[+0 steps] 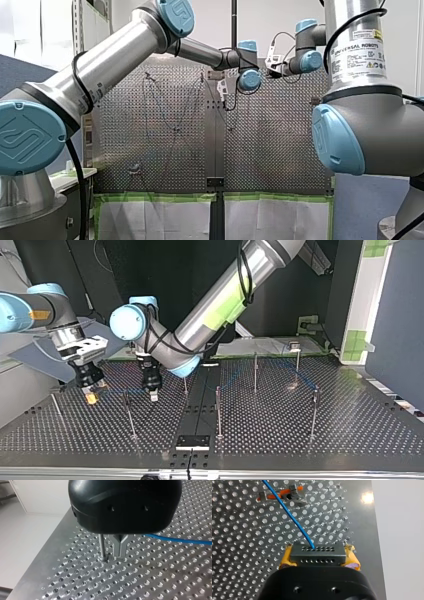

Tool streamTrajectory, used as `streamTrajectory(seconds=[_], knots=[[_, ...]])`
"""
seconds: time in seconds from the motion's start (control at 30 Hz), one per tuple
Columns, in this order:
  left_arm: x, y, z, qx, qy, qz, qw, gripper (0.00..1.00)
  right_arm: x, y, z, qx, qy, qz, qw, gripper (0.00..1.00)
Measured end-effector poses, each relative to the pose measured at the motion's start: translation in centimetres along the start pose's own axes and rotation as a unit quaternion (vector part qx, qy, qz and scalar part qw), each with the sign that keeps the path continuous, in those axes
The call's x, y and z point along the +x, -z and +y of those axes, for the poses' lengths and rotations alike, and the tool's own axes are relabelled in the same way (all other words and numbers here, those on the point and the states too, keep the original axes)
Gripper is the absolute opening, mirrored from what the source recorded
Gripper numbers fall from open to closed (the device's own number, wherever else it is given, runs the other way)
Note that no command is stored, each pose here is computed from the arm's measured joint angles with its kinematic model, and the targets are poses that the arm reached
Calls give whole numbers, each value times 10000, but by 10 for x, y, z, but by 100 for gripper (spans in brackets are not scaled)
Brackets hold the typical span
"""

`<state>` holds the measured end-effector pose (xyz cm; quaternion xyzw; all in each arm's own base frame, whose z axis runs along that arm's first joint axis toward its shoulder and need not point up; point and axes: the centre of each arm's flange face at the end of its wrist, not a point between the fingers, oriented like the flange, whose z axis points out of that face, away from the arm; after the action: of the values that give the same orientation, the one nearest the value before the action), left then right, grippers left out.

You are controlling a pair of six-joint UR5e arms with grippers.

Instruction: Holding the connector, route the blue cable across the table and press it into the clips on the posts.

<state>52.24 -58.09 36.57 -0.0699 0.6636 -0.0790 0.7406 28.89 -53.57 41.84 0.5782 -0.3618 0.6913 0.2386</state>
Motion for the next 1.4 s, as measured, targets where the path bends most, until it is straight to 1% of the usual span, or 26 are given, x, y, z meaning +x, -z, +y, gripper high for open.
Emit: streamTrajectory(seconds=[0.13, 0.3, 0.53, 0.7, 0.87, 0.9, 0.93, 0.97, 1.0, 1.03, 1.07, 1.1, 1.13, 1.17, 1.2, 1.3, 1.4], knots=[[-3, -5, -1, 108, 61, -84, 9999, 2, 5, -2, 1, 18, 16, 42, 10000, 0], [-6, -11, -2, 184, 88, -180, 9996, 2, 8, -3, 3, 20, 2, 70, 10000, 0], [-6, -18, 1, 300, 47, -190, 9994, 2, 8, -3, 14, -66, -27, 82, 9999, 0], [-7, -21, 3, 300, 11, -171, 9994, 2, 5, -3, 24, -98, -40, 70, 9999, 0], [-6, -21, 4, 299, -3, -154, 9994, 2, 7, -3, 32, -112, -23, 95, 9999, 0], [-6, -20, 3, 303, -1, -149, 9994, 13, 7, -3, 33, -114, -22, 95, 9999, 0], [-6, -19, 3, 310, 6, -144, 9994, 13, 8, -3, 34, -116, -20, 98, 9999, 0], [-6, -19, 2, 315, 13, -140, 9994, 30, 8, -2, 35, -119, -17, 102, 9999, 0], [-6, -18, 1, 321, 17, -131, 9994, 42, 8, -2, 36, -121, -14, 107, 9999, 0], [-5, -16, 0, 329, 18, -112, 9994, 42, 9, -2, 37, -124, -6, 112, 9999, 0], [-5, -14, -1, 337, 16, -95, 9994, 64, 9, -2, 38, -125, -1, 113, 9999, 0], [-5, -12, -1, 345, 12, -73, 9994, 80, 9, -2, 39, -127, 5, 115, 9999, 0], [-4, -10, -3, 354, 2, -39, 9994, 80, 9, -2, 39, -128, 10, 115, 9999, 0], [-3, -8, -3, 362, -5, -12, 9993, 91, 9, -2, 40, -129, 12, 116, 9998, 0], [-2, -6, -4, 368, -14, 16, 9993, 100, 9, -1, 40, -129, 14, 116, 9998, 0], [0, 0, -6, 378, -44, 112, 9992, 100, 9, -1, 40, -131, 20, 113, 9998, 0], [2, 5, -6, 328, -73, 203, 9992, 100, 9, -1, 40, -131, 20, 111, 9999, 0]])
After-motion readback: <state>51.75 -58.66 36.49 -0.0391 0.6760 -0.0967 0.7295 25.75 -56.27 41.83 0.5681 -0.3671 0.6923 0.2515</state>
